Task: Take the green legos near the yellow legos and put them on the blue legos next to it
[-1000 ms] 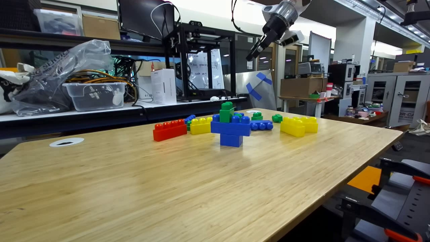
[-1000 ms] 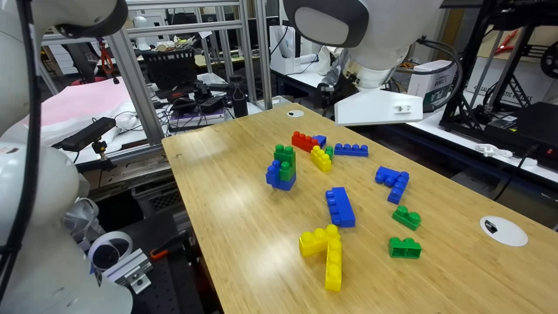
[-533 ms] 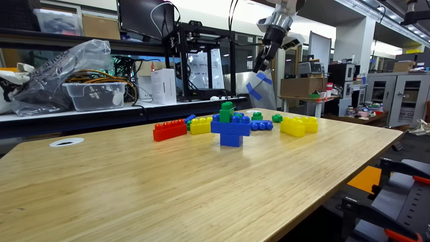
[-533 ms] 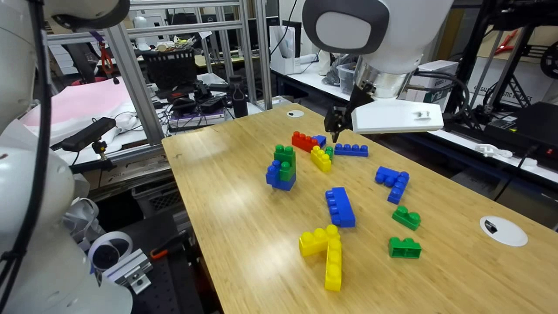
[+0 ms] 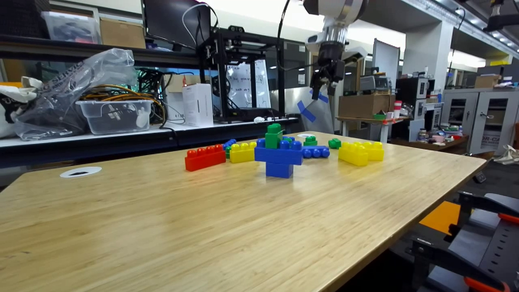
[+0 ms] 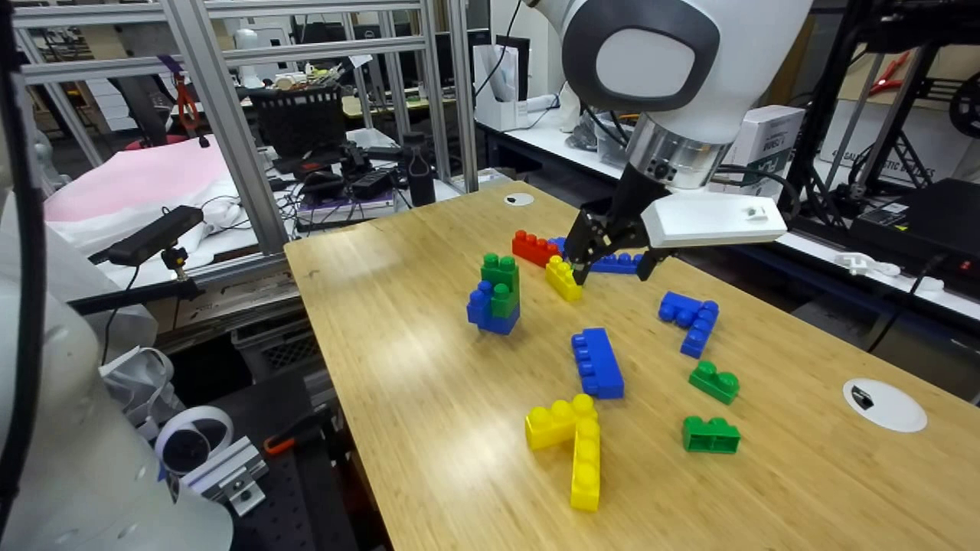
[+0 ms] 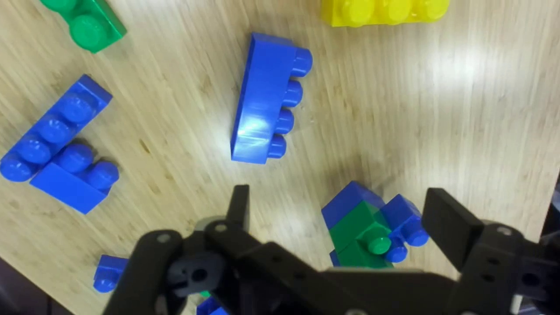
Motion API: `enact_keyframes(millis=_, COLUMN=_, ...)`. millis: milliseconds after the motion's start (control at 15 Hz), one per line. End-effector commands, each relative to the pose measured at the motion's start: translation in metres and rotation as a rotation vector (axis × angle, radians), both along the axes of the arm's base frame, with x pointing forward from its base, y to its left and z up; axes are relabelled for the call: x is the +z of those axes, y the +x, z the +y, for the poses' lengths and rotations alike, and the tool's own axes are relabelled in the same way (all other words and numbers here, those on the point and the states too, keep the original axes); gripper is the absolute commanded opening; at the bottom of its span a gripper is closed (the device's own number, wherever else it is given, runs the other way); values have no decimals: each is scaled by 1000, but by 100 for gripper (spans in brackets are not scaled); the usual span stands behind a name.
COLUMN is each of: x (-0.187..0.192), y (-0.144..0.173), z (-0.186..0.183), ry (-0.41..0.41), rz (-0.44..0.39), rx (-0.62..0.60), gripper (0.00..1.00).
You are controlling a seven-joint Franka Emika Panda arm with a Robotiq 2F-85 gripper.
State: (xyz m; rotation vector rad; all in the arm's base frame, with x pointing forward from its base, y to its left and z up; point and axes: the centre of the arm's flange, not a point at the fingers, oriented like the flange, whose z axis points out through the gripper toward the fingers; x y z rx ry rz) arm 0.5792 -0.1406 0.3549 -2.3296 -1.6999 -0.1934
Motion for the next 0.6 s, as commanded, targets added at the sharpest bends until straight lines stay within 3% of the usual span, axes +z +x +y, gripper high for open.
enact_keyframes(millis=0, x=-12, y=-1, z=-5, ry=43, rz=13, rx=64, gripper=100)
enact_keyframes(millis=533, x=-43, y=-21, z=27, ry=127, rz=37, rx=266, gripper=100)
